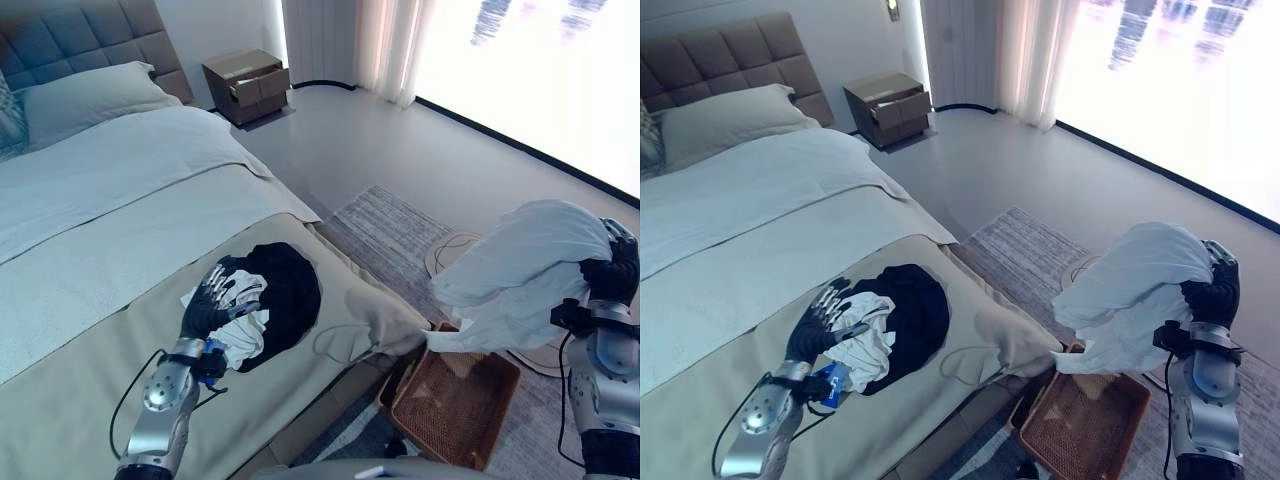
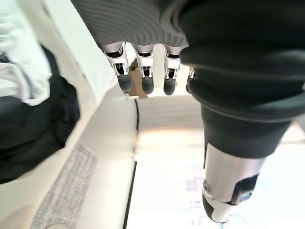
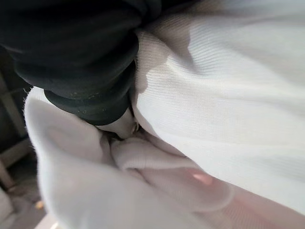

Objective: Pick up clothes into the bucket

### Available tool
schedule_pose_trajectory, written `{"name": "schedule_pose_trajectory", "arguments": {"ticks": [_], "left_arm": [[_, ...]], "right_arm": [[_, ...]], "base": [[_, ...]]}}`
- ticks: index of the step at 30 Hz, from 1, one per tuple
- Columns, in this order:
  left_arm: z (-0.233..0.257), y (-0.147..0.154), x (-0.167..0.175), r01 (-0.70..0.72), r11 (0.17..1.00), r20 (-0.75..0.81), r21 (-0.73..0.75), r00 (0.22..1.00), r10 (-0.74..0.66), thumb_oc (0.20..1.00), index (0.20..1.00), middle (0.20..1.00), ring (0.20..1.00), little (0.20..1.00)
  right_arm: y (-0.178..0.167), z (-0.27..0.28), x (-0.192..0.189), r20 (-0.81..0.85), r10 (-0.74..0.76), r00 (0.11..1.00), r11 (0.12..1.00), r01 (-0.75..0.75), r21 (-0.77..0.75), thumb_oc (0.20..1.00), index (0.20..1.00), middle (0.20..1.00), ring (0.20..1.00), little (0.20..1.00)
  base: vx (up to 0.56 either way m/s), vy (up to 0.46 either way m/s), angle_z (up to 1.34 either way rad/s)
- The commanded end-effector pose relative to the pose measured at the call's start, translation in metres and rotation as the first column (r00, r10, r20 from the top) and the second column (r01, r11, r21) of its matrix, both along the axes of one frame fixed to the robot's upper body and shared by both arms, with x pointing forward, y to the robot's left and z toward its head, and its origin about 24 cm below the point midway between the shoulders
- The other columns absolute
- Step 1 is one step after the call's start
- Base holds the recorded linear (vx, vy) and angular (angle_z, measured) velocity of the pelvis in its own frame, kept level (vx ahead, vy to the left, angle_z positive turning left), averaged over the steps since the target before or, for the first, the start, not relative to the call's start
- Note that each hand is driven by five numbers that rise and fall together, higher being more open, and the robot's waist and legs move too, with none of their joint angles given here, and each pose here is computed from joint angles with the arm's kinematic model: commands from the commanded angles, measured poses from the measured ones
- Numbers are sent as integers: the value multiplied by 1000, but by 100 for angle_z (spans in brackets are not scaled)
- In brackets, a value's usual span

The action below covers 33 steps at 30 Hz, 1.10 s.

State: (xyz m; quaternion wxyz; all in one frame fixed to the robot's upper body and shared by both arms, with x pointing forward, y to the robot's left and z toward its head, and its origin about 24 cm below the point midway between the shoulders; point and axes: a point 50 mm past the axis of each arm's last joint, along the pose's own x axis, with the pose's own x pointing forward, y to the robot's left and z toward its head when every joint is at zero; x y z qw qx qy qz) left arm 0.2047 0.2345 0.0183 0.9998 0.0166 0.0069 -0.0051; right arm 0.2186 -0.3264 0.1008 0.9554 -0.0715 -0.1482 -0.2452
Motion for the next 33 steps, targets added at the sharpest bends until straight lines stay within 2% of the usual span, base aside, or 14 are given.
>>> {"name": "schedule_pose_trajectory", "arguments": {"ticks": [1, 7, 13, 23, 30, 33], "left_arm": [[33, 18, -1, -52, 998, 182, -24, 982, 56, 1000, 1000, 1000, 1000, 1000], [49, 29, -8, -161, 982, 296, -101, 937, 184, 1000, 1000, 1000, 1000, 1000], [69, 27, -7, -221, 957, 415, -187, 866, 281, 1000, 1000, 1000, 1000, 1000], [103, 13, 8, -135, 967, 565, -218, 790, 238, 1000, 1000, 1000, 1000, 1000], [108, 1, 10, -68, 973, 583, -219, 791, 187, 1000, 1000, 1000, 1000, 1000], [102, -5, 8, -49, 974, 555, -221, 815, 167, 1000, 1000, 1000, 1000, 1000]], "right_arm": [[-10, 40, 0, 155, -8, 988, 993, 26, -114, 200, 200, 200, 200, 200], [-11, 14, -8, 25, -43, 999, 988, 46, -145, 200, 200, 200, 200, 200], [-12, -28, -8, -92, -125, 988, 992, 122, -39, 200, 200, 200, 200, 200], [-10, -42, 22, -130, -188, 974, 981, 193, 24, 200, 200, 200, 200, 200], [-19, -38, 39, -137, -267, 954, 960, 275, 50, 200, 200, 200, 200, 200], [-28, -34, 47, -153, -302, 941, 949, 312, 47, 200, 200, 200, 200, 200]], "base": [[0, 0, 0], [-27, 5, -6], [-37, -16, 1], [-158, -9, 2], [-96, -26, 13], [-38, -7, -5]]}}
